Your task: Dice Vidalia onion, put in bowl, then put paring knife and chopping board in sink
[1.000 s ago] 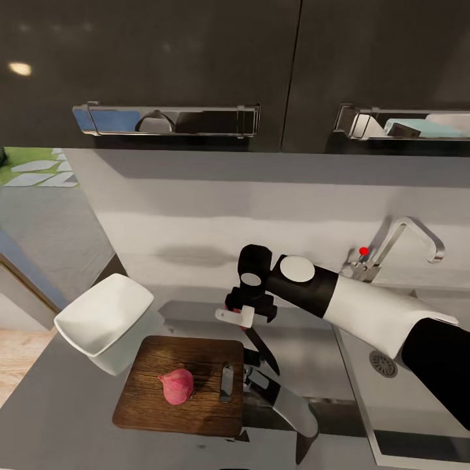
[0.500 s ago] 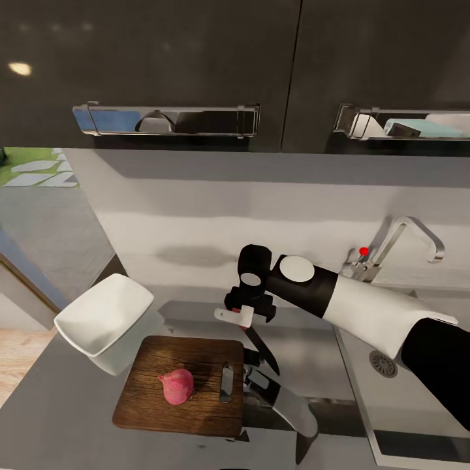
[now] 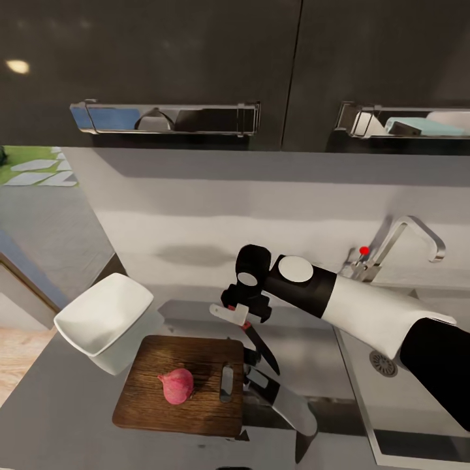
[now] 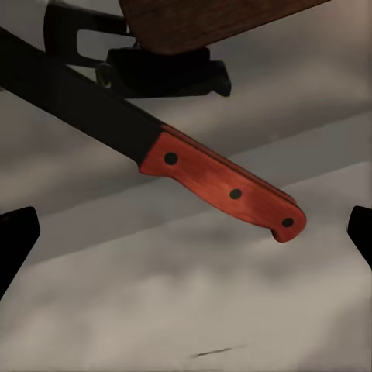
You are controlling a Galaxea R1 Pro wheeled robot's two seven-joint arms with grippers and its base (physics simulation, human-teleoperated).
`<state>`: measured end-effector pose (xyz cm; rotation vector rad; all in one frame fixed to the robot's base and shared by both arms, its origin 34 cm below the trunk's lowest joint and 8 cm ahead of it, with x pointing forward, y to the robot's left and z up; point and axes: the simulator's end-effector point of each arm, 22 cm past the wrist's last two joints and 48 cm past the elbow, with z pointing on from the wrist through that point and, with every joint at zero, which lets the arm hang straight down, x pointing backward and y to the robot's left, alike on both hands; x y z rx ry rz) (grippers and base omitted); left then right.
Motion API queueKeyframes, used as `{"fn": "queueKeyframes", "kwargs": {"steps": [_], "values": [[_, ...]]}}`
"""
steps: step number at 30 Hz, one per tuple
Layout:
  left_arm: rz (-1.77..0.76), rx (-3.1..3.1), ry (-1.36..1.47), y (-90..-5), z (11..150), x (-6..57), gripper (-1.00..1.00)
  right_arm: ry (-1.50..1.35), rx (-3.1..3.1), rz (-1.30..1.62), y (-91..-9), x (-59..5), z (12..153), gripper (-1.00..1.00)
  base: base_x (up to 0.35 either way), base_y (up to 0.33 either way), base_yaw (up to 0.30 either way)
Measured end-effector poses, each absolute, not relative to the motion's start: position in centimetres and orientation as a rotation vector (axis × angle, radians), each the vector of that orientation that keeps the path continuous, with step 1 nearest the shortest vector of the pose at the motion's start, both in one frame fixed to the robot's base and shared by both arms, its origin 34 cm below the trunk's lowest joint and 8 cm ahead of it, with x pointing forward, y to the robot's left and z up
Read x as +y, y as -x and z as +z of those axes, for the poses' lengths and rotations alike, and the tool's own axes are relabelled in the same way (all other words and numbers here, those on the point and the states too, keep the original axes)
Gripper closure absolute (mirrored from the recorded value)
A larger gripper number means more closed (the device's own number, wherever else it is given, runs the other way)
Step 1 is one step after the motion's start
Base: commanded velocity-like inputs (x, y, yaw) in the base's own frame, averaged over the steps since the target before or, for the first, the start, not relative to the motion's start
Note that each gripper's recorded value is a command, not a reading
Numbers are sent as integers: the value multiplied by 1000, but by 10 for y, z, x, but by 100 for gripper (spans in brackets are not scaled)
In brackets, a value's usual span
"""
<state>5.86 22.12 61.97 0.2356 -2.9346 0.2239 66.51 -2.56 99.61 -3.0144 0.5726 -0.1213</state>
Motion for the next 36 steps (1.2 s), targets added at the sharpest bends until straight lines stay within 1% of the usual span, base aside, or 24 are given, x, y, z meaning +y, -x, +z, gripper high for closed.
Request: {"fn": "queueKeyframes", "kwargs": {"steps": [26,32,36], "values": [[217,-2894,-237,-43,622,221,-100,3033,559,-62,-666,-32,972,-100,0,0,0],[216,-2891,-238,-42,622,221,-100,3121,314,-46,-656,-40,959,-100,0,0,0],[216,-2891,-238,-42,622,221,-100,3143,274,-46,-653,-43,955,-100,0,0,0]]}}
